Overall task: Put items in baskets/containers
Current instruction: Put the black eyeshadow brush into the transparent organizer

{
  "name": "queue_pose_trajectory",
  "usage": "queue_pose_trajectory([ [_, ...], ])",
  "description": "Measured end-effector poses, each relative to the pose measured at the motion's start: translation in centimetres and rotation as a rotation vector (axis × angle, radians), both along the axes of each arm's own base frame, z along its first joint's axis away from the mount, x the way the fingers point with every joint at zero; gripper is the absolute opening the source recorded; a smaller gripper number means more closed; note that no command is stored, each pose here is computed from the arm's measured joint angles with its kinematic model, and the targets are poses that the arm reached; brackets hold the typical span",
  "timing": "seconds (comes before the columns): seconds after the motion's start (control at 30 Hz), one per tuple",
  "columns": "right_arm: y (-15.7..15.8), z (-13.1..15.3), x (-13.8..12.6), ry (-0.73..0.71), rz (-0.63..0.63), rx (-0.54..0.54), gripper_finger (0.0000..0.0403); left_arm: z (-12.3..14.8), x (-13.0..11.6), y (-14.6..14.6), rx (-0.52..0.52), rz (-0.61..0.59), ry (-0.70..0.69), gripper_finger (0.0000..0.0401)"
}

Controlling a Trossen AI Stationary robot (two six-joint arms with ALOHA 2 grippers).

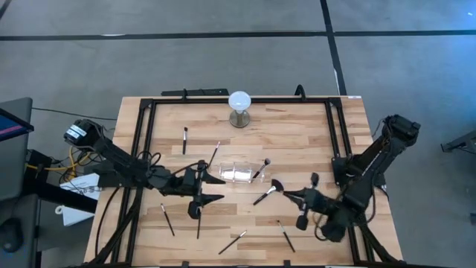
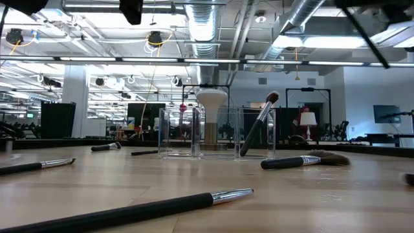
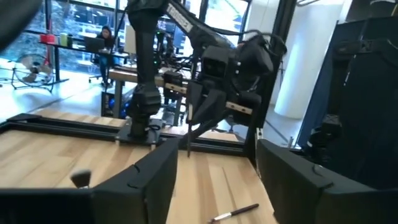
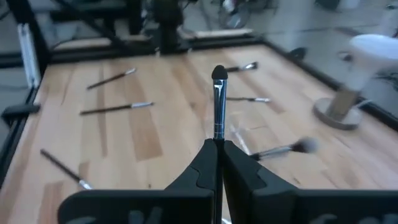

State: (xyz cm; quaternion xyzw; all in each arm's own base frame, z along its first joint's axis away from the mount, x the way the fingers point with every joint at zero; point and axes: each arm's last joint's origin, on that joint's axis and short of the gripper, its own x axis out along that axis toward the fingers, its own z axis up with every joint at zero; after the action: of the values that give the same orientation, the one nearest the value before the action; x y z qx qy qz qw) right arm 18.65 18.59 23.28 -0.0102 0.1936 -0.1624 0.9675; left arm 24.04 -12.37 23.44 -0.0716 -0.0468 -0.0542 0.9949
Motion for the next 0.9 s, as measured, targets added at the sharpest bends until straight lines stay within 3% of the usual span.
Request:
queue_pose_trajectory([
  [0.13, -0.5, 0.7, 3.1, 0.028, 0.161, 0.020, 0.0001, -0.1, 0.0, -0.1, 0.008, -0.004, 0.012, 0.0225],
  [0.27, -0.6, 2.5, 5.2, -0.108, 0.285, -0.033, 0.0001, -0.6, 0.2, -0.2, 0.022, -0.003, 0.026, 0.0226],
  [0.43, -0.4, 4.4, 5.6, -0.287, 0.351, -0.123, 0.0001, -1.2, 0.9, -0.9, 0.051, -0.023, -0.002, 0.0226],
  [0.57, -1.3, 4.4, 5.9, -0.406, 0.401, -0.129, 0.0001, -0.4, 2.8, -1.9, 0.164, -0.014, -0.061, 0.0226],
  [0.77, -3.0, 2.6, 6.5, -0.403, 0.495, -0.083, 0.0001, 0.2, 5.4, -2.6, 0.186, 0.013, -0.077, 0.0226],
  [0.9, -3.2, 2.5, 6.3, -0.443, 0.504, -0.119, 0.0001, 0.0, 6.6, -2.1, 0.202, 0.043, -0.068, 0.0226],
])
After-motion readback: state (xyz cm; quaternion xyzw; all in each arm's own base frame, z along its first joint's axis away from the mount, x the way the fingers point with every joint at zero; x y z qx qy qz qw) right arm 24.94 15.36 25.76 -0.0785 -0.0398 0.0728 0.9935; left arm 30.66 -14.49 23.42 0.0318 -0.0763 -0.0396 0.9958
